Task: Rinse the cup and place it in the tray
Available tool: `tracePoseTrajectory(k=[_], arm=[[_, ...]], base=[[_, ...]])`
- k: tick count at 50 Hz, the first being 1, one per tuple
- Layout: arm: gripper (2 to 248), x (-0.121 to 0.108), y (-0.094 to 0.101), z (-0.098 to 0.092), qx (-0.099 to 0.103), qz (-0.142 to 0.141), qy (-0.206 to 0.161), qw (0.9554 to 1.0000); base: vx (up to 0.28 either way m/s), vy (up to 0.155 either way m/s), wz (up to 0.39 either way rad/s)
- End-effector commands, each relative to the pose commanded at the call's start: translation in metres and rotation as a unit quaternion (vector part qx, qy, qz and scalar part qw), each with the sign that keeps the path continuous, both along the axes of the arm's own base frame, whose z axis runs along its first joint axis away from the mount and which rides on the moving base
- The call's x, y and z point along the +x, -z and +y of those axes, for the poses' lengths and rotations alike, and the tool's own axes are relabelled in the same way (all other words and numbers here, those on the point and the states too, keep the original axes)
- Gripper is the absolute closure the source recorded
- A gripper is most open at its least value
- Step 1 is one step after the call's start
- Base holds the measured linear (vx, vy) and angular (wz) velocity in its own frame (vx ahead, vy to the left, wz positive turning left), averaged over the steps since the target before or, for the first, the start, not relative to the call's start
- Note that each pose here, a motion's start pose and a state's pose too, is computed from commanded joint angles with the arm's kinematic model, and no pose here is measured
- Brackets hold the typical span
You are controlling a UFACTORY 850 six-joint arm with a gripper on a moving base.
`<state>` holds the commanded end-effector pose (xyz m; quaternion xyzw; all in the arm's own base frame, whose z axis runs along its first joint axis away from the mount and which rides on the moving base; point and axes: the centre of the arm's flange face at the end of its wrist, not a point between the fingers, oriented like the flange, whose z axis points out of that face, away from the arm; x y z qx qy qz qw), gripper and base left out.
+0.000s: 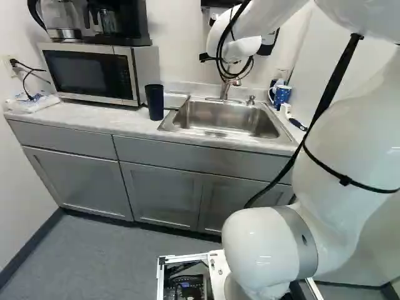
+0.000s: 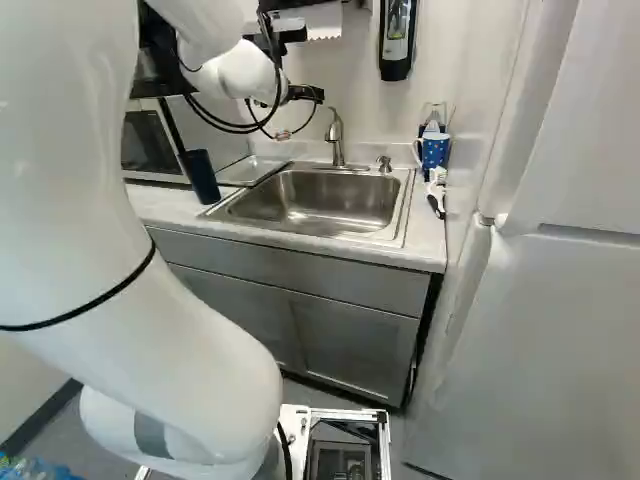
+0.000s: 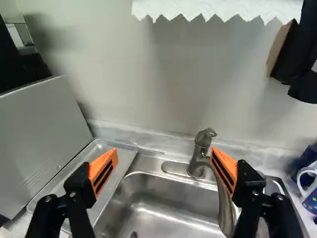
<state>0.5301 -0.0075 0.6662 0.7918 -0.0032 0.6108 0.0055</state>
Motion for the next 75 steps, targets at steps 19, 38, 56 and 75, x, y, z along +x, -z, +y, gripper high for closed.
tracePoseTrajectory(k=[19, 38, 56, 75], arm=[[3, 0.023, 0.006, -0.011, 0.003, 0.032, 0.011, 0.9994], [3, 0.052, 0.011, -0.025, 0.004, 0.056, 0.022, 0.9982], [3, 0.080, 0.014, -0.033, 0.005, 0.063, 0.027, 0.9976], [3, 0.108, 0.016, -0.033, 0.004, 0.059, 0.026, 0.9979]], base=[[0.000, 0.000, 0.000], [0.000, 0.000, 0.000], [0.000, 0.000, 0.000], [0.000, 0.000, 0.000]])
